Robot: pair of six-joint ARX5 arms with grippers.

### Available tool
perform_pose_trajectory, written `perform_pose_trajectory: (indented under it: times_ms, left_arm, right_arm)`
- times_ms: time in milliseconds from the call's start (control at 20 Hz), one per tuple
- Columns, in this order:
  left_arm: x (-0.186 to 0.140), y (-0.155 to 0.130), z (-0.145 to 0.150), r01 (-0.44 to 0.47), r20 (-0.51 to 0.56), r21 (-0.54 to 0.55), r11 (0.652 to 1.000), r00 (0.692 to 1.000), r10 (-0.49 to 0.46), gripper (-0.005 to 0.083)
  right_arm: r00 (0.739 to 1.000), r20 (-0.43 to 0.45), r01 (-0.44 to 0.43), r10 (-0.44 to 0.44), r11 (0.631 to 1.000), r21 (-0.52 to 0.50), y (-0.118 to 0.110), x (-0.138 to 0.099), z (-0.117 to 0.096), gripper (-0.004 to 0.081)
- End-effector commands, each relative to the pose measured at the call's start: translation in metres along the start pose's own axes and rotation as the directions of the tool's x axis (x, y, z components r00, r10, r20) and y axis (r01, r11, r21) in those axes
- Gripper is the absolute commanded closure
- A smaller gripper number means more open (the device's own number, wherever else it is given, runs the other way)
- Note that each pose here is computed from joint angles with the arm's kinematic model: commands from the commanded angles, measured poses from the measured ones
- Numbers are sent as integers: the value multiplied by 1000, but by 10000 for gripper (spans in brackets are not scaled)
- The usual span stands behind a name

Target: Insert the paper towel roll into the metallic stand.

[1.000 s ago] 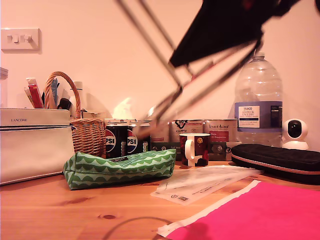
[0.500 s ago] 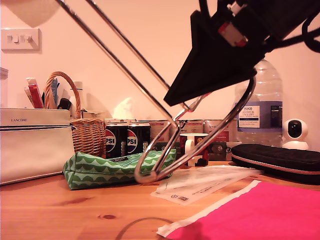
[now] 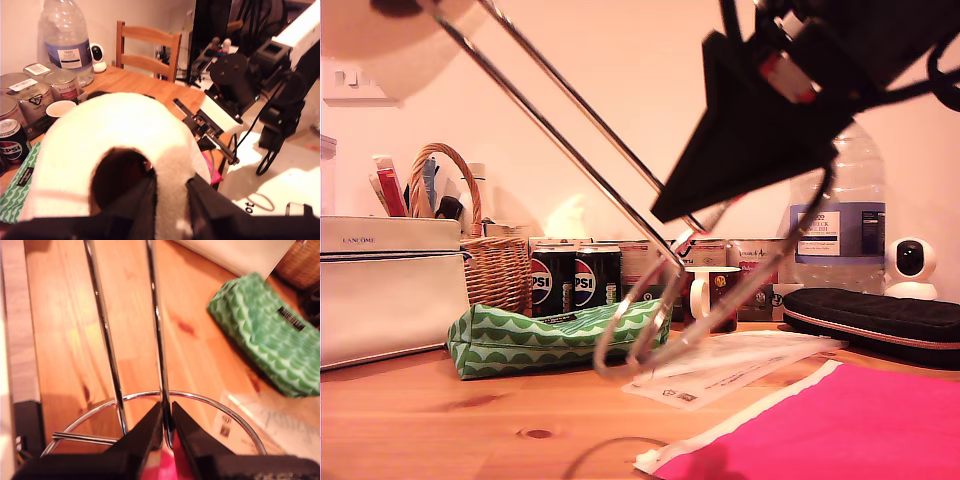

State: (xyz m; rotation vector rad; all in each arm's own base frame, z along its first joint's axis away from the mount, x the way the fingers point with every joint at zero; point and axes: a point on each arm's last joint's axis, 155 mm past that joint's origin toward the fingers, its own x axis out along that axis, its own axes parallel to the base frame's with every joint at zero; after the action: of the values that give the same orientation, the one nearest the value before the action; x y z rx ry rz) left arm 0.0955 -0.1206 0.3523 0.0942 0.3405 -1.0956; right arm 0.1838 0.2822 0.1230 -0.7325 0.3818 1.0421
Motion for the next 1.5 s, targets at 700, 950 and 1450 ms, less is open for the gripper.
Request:
perform_pose_trajectory:
  times_ms: [700,950,1450]
  left_arm:
    - [56,-31,-29,-213,-232,133,968,943,240,797]
    - [77,-24,-42,-300,-324,169,939,883,341,797]
    - [105,18,-61,-439,-468,221,871,736,490,797]
  right_arm:
    - [999,20,36,-37,999,39,-12,-3,7,781]
    - [999,27,35,-36,998,51,-12,-3,9,781]
    - [999,13,27,-29,993,114,-10,-3,5,781]
